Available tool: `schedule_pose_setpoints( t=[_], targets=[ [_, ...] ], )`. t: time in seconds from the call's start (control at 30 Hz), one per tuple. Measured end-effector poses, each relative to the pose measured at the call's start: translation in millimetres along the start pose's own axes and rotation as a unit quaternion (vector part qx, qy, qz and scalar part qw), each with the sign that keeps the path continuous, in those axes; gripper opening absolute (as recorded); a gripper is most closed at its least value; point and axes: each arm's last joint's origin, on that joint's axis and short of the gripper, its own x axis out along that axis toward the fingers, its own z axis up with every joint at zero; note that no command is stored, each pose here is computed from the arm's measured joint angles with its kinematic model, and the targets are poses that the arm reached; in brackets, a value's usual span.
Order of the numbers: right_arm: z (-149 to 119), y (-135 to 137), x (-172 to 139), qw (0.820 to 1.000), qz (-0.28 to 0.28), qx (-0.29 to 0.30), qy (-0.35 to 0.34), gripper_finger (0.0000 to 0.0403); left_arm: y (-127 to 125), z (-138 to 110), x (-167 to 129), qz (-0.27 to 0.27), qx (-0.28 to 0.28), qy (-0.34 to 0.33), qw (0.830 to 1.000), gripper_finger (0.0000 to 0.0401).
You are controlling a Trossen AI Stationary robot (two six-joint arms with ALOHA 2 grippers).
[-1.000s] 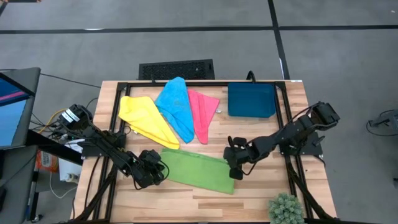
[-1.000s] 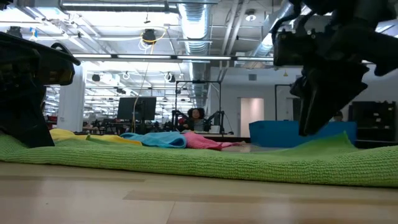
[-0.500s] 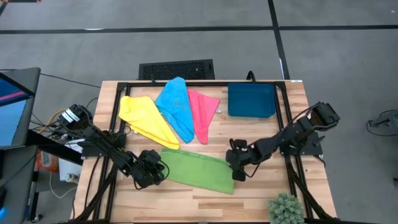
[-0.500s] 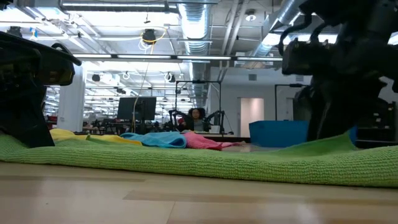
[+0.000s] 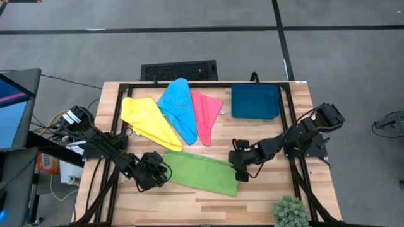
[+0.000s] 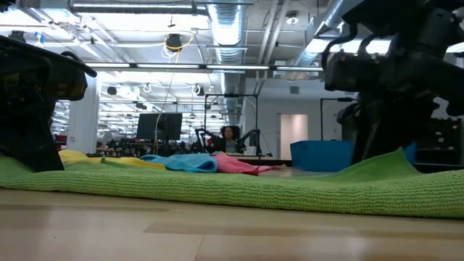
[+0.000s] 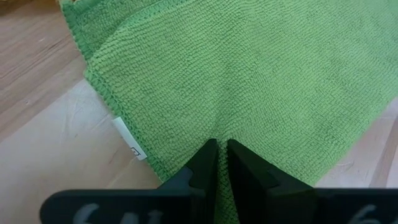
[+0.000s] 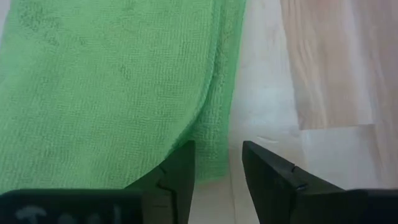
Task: Fold microfiber towels
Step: Fold the green microfiber towel
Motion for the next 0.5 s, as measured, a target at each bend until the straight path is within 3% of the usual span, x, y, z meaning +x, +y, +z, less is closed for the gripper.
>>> schedule_pose_setpoints(
  t=[0.27, 0.4, 0.5],
  targets=[
    [-2.6, 1.2, 1.7, 1.0, 0.022, -0.001, -0.001, 0.0156, -0.2, 0.0, 0.0, -0.001, -0.004, 0.0, 1.0, 0.0035],
    [-3.1, 1.0, 1.8, 1.0, 0.03, 0.0, 0.006, 0.0106, -0.2, 0.0, 0.1, -0.001, -0.008, -0.001, 1.0, 0.0035],
    [-3.2, 1.3, 1.3, 0.998, 0.053, 0.008, 0.018, 0.0039, -0.1, 0.0, 0.1, -0.001, -0.008, -0.001, 1.0, 0.0035]
  ],
)
